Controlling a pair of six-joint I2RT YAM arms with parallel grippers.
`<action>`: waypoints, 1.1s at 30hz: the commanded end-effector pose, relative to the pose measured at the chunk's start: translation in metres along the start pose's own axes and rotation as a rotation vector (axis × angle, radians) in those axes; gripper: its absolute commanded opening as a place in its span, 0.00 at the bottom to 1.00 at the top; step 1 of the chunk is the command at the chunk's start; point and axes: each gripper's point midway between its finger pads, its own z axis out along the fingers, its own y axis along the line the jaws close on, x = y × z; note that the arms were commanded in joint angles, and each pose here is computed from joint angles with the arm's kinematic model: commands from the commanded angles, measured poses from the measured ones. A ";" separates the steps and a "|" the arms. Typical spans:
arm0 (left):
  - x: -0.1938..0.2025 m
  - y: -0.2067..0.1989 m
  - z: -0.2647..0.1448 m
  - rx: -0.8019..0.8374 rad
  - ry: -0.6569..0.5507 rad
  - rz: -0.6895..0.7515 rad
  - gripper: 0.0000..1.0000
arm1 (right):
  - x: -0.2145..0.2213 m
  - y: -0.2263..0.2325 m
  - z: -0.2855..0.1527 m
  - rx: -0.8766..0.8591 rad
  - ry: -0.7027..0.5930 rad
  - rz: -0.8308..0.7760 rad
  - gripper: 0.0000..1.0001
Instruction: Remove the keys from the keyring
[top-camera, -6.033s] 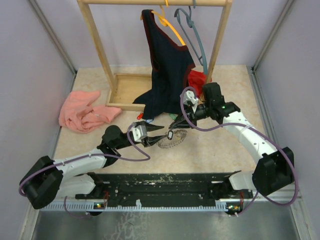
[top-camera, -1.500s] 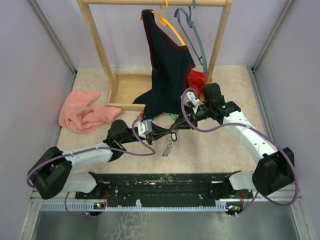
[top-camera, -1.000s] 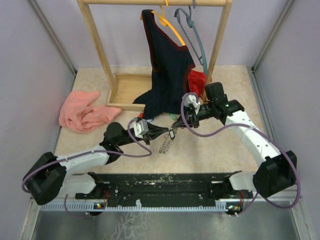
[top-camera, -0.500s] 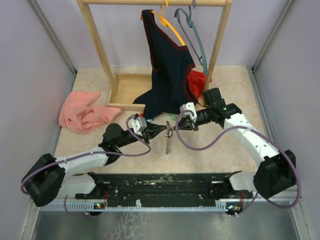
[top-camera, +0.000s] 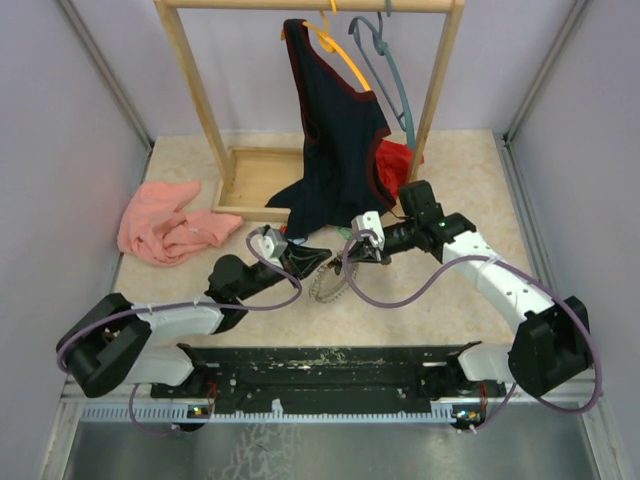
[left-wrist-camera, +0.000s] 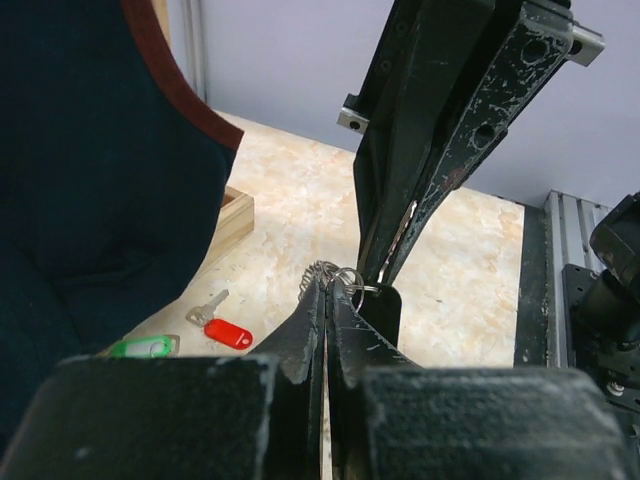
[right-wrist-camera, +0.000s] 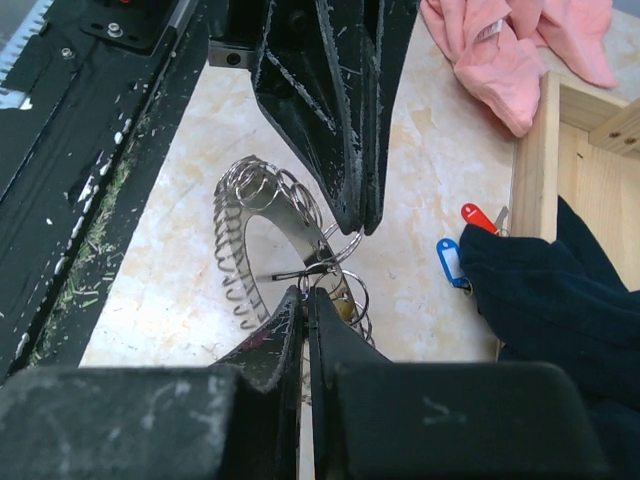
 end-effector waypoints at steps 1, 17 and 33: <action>-0.033 0.006 -0.001 -0.068 -0.178 -0.027 0.00 | -0.013 -0.006 0.002 0.020 -0.044 0.005 0.00; -0.037 0.014 -0.010 -0.243 -0.368 -0.161 0.00 | -0.003 -0.012 0.017 0.045 -0.017 0.062 0.00; -0.033 0.026 -0.016 -0.348 -0.398 -0.215 0.00 | 0.011 -0.013 0.028 0.063 0.062 0.058 0.00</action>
